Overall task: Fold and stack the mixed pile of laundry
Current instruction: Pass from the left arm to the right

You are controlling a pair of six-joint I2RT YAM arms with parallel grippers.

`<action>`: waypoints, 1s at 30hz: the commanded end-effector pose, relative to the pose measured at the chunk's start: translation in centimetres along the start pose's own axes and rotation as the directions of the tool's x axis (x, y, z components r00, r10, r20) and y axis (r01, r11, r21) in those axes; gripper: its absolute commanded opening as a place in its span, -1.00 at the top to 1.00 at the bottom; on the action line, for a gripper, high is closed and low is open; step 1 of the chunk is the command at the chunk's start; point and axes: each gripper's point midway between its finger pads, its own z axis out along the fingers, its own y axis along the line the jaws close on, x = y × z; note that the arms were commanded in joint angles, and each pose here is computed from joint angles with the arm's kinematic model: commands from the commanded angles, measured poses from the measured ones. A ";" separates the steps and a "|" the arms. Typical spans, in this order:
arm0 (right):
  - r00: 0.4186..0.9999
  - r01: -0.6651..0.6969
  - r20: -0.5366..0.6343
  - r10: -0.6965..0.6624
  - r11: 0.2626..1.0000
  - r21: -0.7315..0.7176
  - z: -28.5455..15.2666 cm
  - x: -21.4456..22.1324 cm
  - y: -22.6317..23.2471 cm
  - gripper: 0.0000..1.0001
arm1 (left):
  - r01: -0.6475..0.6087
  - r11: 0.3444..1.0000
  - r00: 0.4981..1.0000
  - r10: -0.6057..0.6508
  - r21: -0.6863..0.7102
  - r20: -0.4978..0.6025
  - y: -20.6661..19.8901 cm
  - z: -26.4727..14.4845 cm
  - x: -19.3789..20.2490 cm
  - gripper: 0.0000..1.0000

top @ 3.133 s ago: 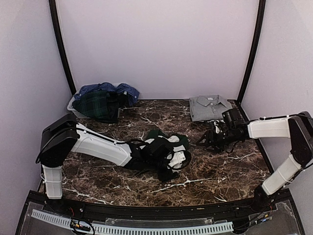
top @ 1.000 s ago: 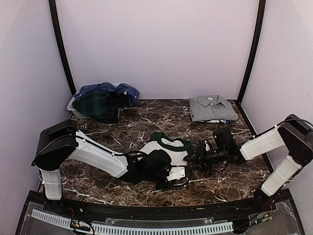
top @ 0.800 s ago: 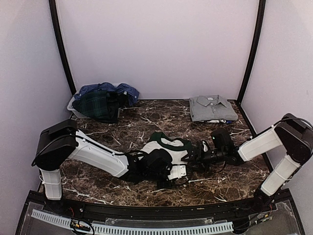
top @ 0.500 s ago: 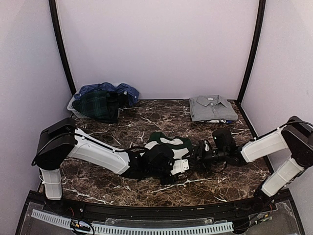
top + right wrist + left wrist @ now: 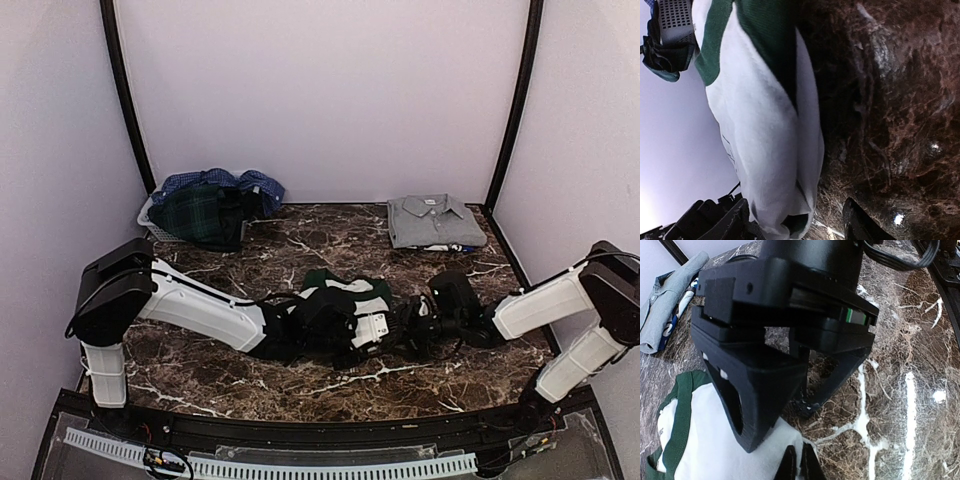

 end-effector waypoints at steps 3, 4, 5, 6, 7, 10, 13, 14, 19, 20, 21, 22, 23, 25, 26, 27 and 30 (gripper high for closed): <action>0.991 -0.055 0.120 0.062 0.996 -0.065 0.7 -1.9 1.6 -0.21 | 0.039 0.998 0.990 -0.032 -0.051 0.140 2.2 -2.2 -5.0 1.00; 0.990 -0.063 0.120 0.072 0.995 -0.074 1.1 -2.1 1.6 -0.21 | 0.041 0.998 0.989 -0.034 -0.052 0.142 2.3 -2.2 -5.1 1.00; 0.990 -0.070 0.118 0.081 0.993 -0.091 1.4 -2.2 1.7 -0.21 | 0.045 0.998 0.988 -0.037 -0.052 0.148 2.3 -2.3 -5.3 1.00; 0.989 -0.083 0.115 0.094 0.991 -0.101 1.8 -2.3 1.6 -0.20 | 0.047 0.998 0.988 -0.039 -0.052 0.151 2.3 -2.3 -5.3 1.00; 0.987 -0.097 0.116 0.110 0.989 -0.115 2.1 -2.4 1.5 -0.18 | 0.051 0.997 0.987 -0.042 -0.053 0.155 2.4 -2.3 -5.5 1.00; 0.983 -0.126 0.114 0.145 0.980 -0.156 3.0 -2.7 1.4 -0.11 | 0.059 0.997 0.984 -0.049 -0.058 0.172 2.6 -2.5 -6.0 1.00; 0.979 -0.138 0.122 0.162 0.974 -0.181 3.7 -2.8 1.5 -0.04 | 0.068 0.996 0.981 -0.055 -0.062 0.184 3.0 -2.6 -6.4 1.00; 0.978 -0.138 0.129 0.164 0.973 -0.185 3.9 -2.9 1.6 -0.01 | 0.069 0.996 0.980 -0.056 -0.063 0.190 3.1 -2.6 -6.6 1.00; 0.958 -0.157 0.211 0.194 0.971 -0.180 4.0 -4.4 1.4 0.12 | 0.064 0.997 0.978 -0.054 -0.047 0.200 2.9 -2.8 -6.9 1.00; 0.953 -0.159 0.231 0.196 0.973 -0.170 4.0 -4.8 1.3 0.15 | 0.063 0.997 0.978 -0.053 -0.044 0.203 2.8 -2.8 -7.0 1.00; 0.949 -0.159 0.248 0.193 0.975 -0.154 4.0 -5.3 1.0 0.15 | 0.062 0.997 0.978 -0.053 -0.041 0.202 2.7 -2.9 -6.9 1.00; 0.947 -0.153 0.261 0.187 0.978 -0.143 4.0 -5.7 1.1 0.16 | 0.061 0.997 0.978 -0.053 -0.036 0.201 2.6 -2.9 -6.8 1.00; 0.946 -0.146 0.269 0.178 0.980 -0.134 4.1 -5.9 1.1 0.16 | 0.061 0.997 0.979 -0.053 -0.037 0.197 2.6 -2.8 -6.6 1.00; 0.946 -0.138 0.277 0.168 0.983 -0.125 4.4 -6.2 1.3 0.23 | 0.057 0.997 0.981 -0.048 -0.047 0.188 2.7 -2.8 -6.3 1.00; 0.945 -0.135 0.282 0.164 0.984 -0.119 4.5 -6.4 1.2 0.29 | 0.049 0.997 0.982 -0.038 -0.054 0.184 2.7 -2.7 -6.2 1.00; 0.944 -0.131 0.290 0.159 0.985 -0.115 4.6 -6.7 1.2 0.38 | 0.042 0.998 0.984 -0.033 -0.052 0.177 2.7 -2.7 -6.0 1.00; 0.939 -0.110 0.316 0.137 0.989 -0.101 4.2 -8.0 1.1 0.56 | 0.021 0.999 0.987 -0.014 -0.040 0.163 2.3 -2.7 -5.6 1.00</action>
